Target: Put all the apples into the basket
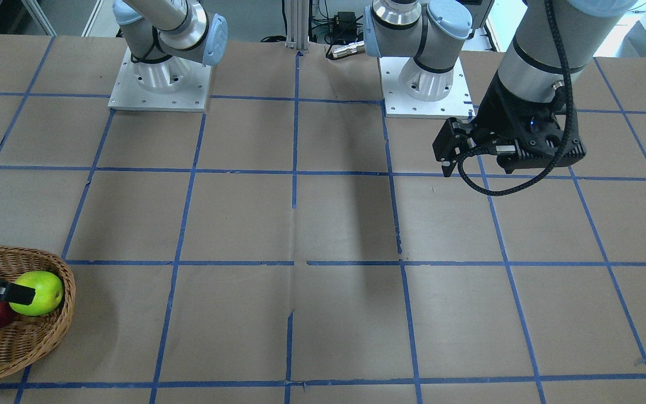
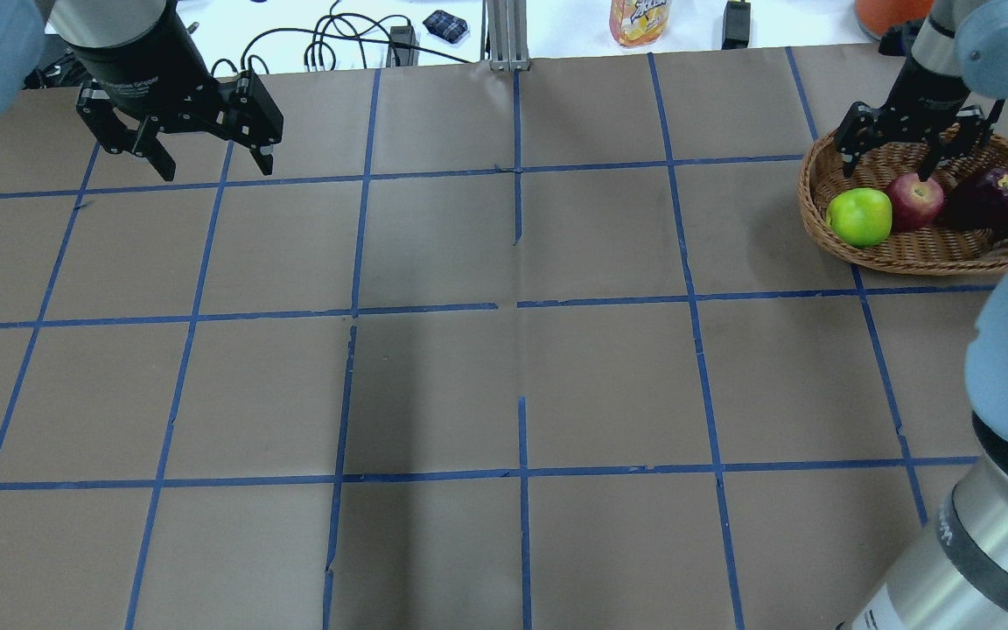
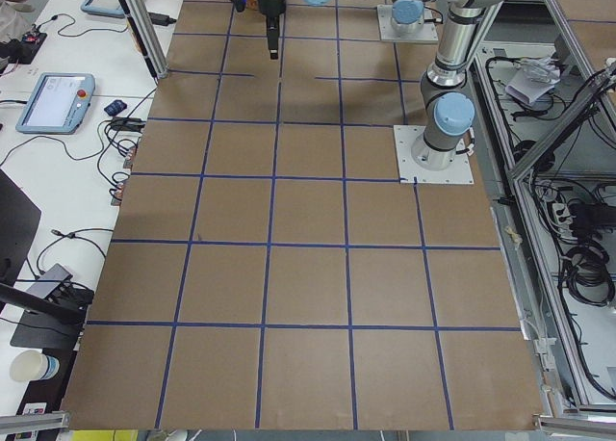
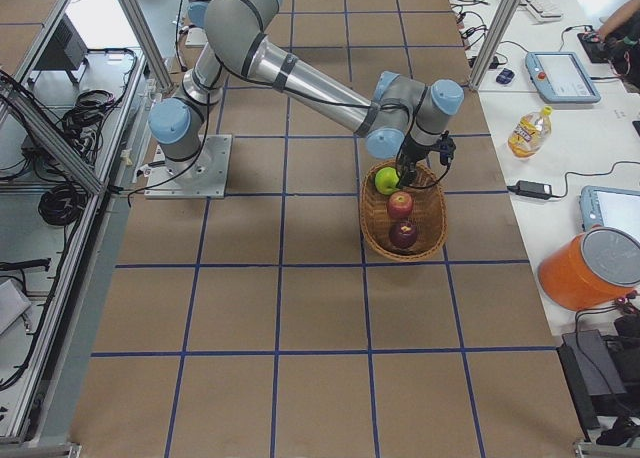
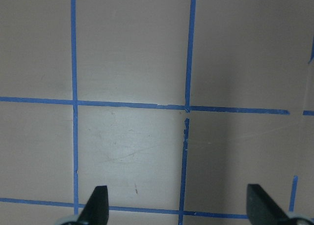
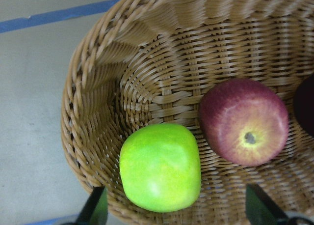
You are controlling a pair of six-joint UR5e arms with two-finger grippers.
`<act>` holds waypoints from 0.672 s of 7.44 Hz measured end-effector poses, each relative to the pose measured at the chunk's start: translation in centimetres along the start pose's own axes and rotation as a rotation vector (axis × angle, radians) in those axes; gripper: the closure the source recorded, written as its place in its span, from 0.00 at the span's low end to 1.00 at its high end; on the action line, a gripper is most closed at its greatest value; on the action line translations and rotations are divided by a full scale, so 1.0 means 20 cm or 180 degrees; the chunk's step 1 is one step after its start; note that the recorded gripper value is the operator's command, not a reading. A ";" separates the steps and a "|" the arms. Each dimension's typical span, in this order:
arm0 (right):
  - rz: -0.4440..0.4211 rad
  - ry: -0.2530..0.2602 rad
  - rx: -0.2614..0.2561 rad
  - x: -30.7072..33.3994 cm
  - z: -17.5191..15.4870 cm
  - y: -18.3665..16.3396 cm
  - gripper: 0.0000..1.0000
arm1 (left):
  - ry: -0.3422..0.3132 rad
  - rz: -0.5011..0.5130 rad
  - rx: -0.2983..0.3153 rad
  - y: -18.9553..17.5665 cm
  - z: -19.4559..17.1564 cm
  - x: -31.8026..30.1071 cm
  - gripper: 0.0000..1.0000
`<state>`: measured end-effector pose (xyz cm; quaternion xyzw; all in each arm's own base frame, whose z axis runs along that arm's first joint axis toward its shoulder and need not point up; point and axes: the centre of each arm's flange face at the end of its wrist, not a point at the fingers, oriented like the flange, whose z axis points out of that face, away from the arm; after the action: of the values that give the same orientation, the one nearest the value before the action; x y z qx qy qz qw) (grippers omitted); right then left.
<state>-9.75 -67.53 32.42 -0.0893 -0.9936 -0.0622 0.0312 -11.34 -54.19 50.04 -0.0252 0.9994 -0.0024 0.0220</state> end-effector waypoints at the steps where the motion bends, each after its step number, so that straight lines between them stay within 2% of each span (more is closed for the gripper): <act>1: 0.0002 -0.0001 0.0071 -0.03 -0.29 0.18 0.00 | 0.0004 0.0001 -0.0001 0.00 0.00 0.00 0.00; 2: -0.0017 -0.0009 0.0140 -0.11 -0.56 0.40 0.00 | 0.0005 0.0000 -0.0003 0.00 0.00 0.00 0.00; 3: -0.0018 -0.0010 0.0164 -0.23 -0.75 0.60 0.00 | 0.0006 -0.0001 -0.0006 0.00 0.00 0.00 0.00; 5: -0.0018 0.0005 0.0195 -0.59 -0.93 0.90 0.00 | 0.0006 -0.0001 -0.0007 0.00 0.00 0.00 0.00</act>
<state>6.01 -54.40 52.05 -0.0855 -0.9952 -0.0319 0.0345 -11.36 -54.23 49.94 -0.0255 0.9995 -0.0012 0.0210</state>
